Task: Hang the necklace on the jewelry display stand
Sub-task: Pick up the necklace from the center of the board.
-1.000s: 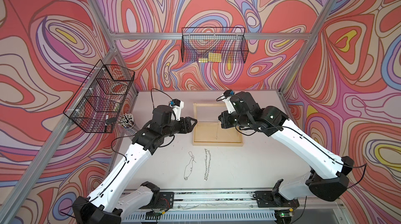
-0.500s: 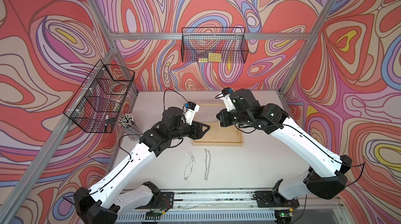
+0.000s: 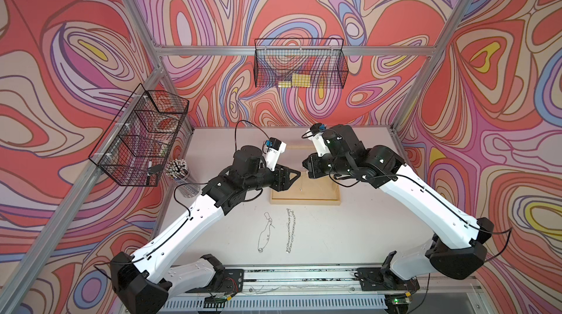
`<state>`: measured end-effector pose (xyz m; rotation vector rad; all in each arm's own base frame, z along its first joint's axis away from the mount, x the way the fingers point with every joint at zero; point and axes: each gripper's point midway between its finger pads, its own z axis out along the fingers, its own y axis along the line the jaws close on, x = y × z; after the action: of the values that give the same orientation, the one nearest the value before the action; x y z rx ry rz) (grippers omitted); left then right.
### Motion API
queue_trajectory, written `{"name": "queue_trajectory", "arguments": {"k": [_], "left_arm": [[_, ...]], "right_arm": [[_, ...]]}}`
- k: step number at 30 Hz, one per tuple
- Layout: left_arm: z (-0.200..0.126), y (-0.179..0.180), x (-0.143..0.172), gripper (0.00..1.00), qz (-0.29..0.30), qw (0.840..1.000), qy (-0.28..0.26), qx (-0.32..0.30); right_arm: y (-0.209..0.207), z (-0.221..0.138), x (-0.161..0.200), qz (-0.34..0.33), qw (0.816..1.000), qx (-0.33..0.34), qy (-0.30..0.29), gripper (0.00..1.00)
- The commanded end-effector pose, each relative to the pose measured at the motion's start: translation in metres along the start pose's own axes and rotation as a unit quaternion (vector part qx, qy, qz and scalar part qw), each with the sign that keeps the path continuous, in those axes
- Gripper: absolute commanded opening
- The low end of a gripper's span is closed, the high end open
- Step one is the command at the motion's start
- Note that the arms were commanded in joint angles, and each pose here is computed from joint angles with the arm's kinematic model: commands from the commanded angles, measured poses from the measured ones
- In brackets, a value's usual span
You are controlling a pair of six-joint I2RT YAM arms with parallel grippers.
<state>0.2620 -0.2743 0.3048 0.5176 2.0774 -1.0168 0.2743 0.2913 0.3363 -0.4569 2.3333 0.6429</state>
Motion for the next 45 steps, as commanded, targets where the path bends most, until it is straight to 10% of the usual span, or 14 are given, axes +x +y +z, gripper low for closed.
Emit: {"name": "queue_trajectory", "arguments": {"k": [1,45], "left_arm": [[0.002,-0.007,-0.015,0.59,0.021,1.0,-0.018,0.005],[0.02,-0.01,-0.01,0.6,0.026,1.0,-0.005,0.006]], "right_arm": [[0.006,-0.01,-0.004,0.0,1.0,-0.016,-0.015,0.0],[0.008,-0.016,-0.004,0.0,0.999,-0.025,-0.027,0.0]]}}
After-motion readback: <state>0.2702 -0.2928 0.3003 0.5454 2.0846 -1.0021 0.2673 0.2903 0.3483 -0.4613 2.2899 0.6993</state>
